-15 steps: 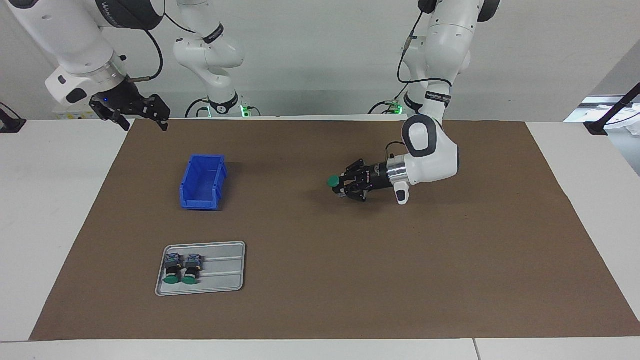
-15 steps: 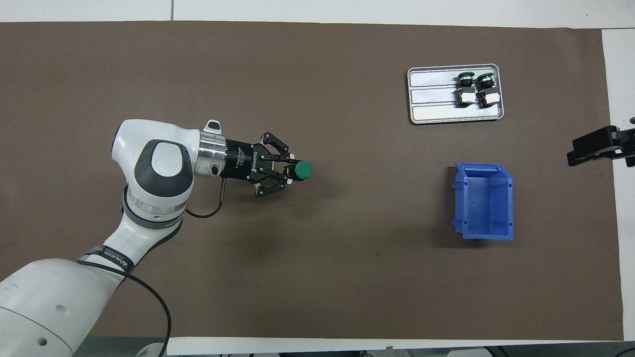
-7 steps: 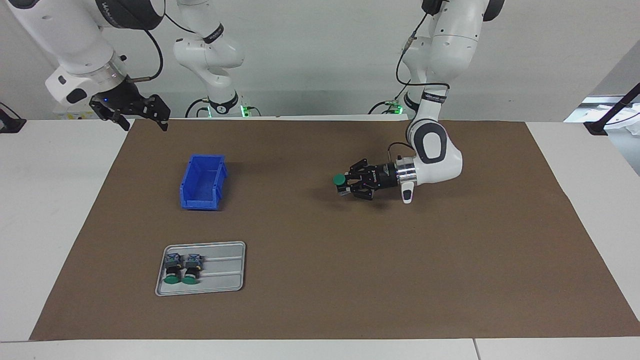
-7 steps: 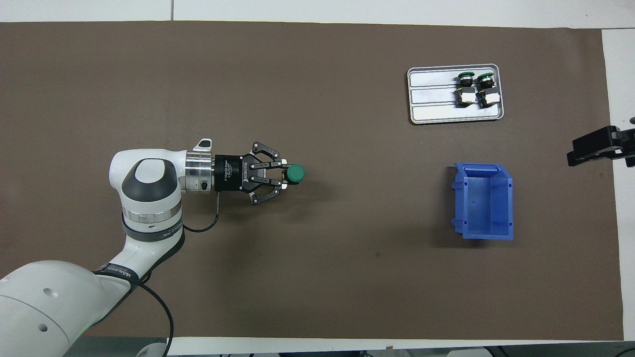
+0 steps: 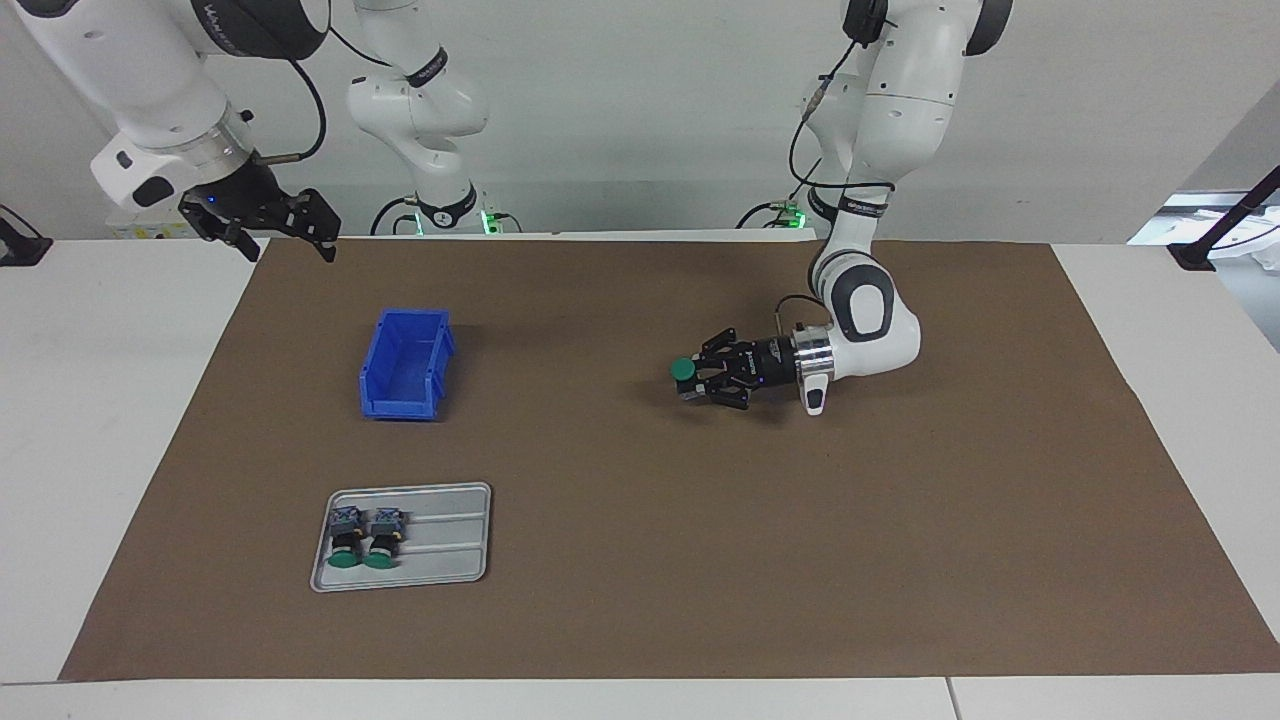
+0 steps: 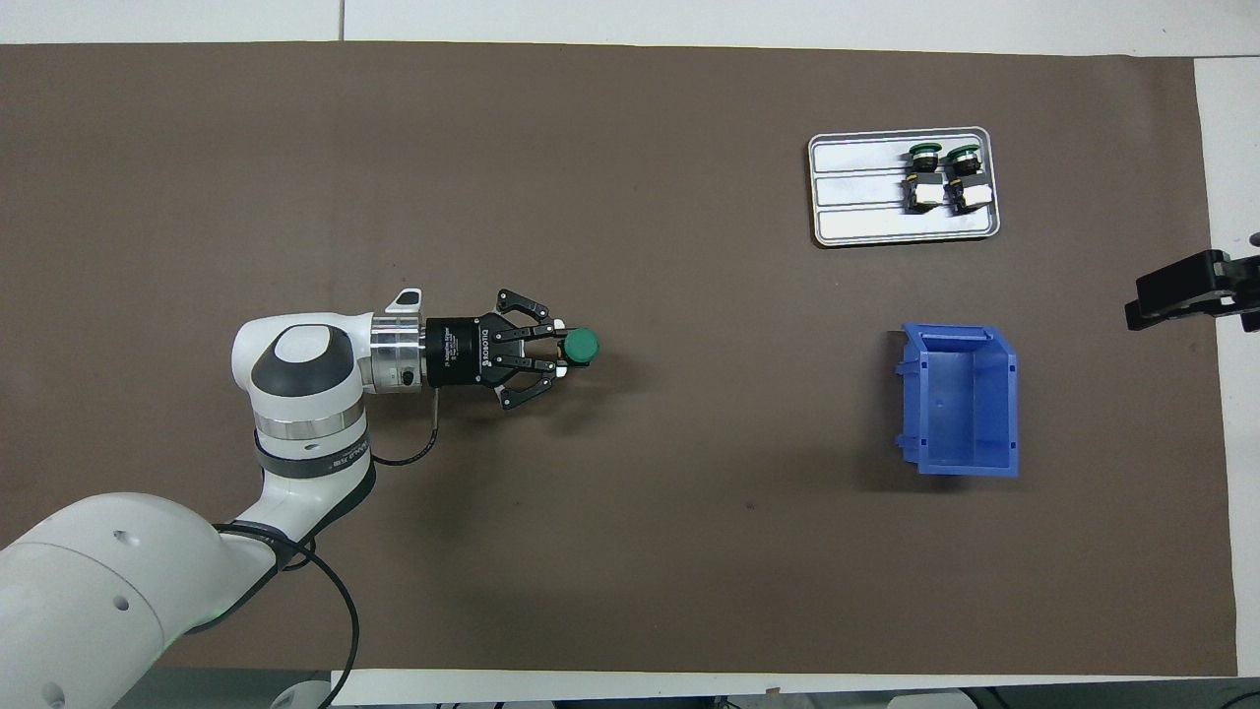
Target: Place and press button with both arms
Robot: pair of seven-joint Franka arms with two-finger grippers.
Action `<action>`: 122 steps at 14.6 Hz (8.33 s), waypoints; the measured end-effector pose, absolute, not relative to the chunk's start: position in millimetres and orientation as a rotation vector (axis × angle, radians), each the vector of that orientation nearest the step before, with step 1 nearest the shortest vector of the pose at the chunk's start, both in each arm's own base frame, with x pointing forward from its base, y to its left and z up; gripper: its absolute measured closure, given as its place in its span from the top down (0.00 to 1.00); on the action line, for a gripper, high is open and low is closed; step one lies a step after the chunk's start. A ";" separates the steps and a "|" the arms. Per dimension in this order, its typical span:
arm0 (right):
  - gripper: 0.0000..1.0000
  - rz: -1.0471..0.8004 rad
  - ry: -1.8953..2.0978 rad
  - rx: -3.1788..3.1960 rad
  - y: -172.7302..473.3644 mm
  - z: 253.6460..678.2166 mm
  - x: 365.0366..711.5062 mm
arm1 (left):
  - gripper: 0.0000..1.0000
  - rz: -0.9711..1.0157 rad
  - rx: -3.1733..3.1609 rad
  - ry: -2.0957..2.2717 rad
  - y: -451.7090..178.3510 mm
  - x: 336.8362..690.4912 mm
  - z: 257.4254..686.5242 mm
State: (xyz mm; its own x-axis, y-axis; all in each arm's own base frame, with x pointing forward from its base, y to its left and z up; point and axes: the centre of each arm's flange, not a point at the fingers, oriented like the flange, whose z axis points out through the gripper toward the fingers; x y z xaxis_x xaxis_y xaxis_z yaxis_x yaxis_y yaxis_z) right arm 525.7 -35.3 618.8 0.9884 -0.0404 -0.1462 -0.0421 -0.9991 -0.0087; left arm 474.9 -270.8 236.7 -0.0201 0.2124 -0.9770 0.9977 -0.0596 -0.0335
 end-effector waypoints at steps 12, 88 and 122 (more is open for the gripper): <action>0.98 0.229 0.065 -3.121 -35.3 618.8 525.7 | 0.33 -1.138 1.394 1.331 -272.6 466.8 224.0; 0.98 0.224 0.043 -3.122 -28.5 619.4 526.3 | 0.04 -0.492 2.107 1.479 -335.6 451.1 345.3; 0.98 -0.031 0.048 -3.030 210.0 581.2 552.3 | 0.08 -0.300 2.488 1.287 -191.0 537.4 468.1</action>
